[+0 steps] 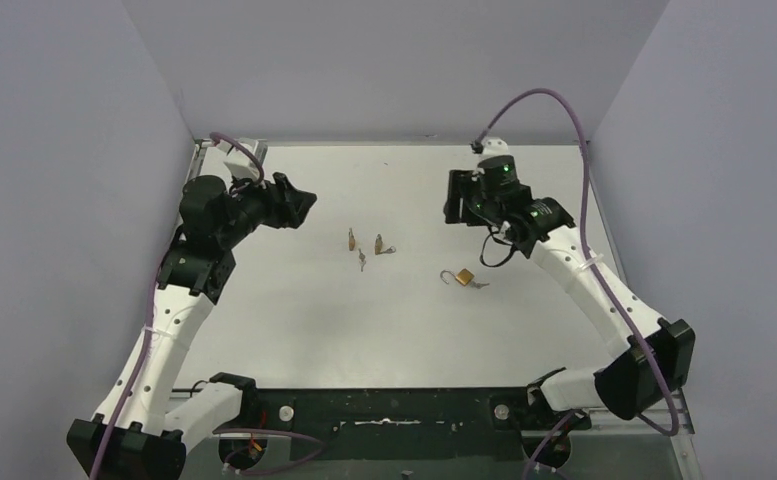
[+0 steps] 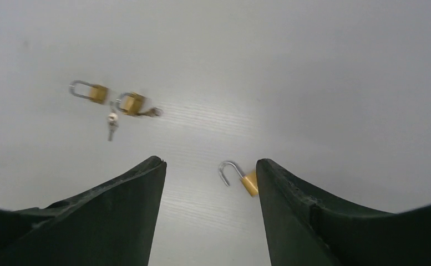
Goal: Lock with the key
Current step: Pick up the lock from the center of the board.
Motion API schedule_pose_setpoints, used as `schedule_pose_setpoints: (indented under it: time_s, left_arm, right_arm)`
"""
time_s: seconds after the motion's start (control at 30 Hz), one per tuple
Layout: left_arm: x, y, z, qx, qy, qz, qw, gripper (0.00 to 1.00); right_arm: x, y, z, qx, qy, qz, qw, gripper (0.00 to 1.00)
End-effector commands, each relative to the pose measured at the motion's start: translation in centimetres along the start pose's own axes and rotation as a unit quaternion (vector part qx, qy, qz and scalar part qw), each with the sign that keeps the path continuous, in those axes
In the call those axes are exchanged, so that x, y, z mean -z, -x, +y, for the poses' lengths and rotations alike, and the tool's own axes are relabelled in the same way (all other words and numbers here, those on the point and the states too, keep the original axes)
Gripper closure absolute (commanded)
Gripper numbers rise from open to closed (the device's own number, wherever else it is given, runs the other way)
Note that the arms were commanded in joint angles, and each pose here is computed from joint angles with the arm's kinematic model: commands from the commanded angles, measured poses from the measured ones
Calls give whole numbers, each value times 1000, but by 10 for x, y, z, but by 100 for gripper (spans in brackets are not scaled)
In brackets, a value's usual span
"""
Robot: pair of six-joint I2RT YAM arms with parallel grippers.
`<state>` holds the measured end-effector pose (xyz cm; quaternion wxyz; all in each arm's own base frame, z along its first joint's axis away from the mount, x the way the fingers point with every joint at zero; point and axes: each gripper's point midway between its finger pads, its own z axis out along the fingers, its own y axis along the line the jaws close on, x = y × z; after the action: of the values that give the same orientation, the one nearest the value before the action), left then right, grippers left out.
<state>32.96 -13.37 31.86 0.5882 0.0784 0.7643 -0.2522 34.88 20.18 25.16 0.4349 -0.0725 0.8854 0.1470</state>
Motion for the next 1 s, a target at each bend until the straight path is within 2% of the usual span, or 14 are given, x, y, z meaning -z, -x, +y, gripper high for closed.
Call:
schedule_pose_setpoints:
  time_s: [0.0,0.03,0.13,0.4,0.57,0.77,0.97]
  left_arm:
    - [20,15,-35,-11,-80,3,997,30]
    - [23,15,-36,-13,-80,2,997,22]
    - [28,17,-41,-17,-91,1,996,13]
    - [36,15,-57,-24,-136,11,990,12]
    - [42,9,-72,-33,-183,23,982,12]
    - [47,8,-82,-45,-216,32,975,12]
    - [50,7,-77,-63,-202,34,977,12]
  right_arm:
    - [0,-78,-73,-10,-98,82,992,34]
    - [4,-90,-81,-7,-110,90,990,31]
    - [8,-117,-92,-1,-127,112,986,23]
    - [-13,-139,-91,57,-77,93,991,19]
    - [-39,-138,-90,67,-62,89,992,23]
    - [-67,-150,-82,115,-15,126,985,24]
    - [-81,-165,-96,93,-12,143,985,28]
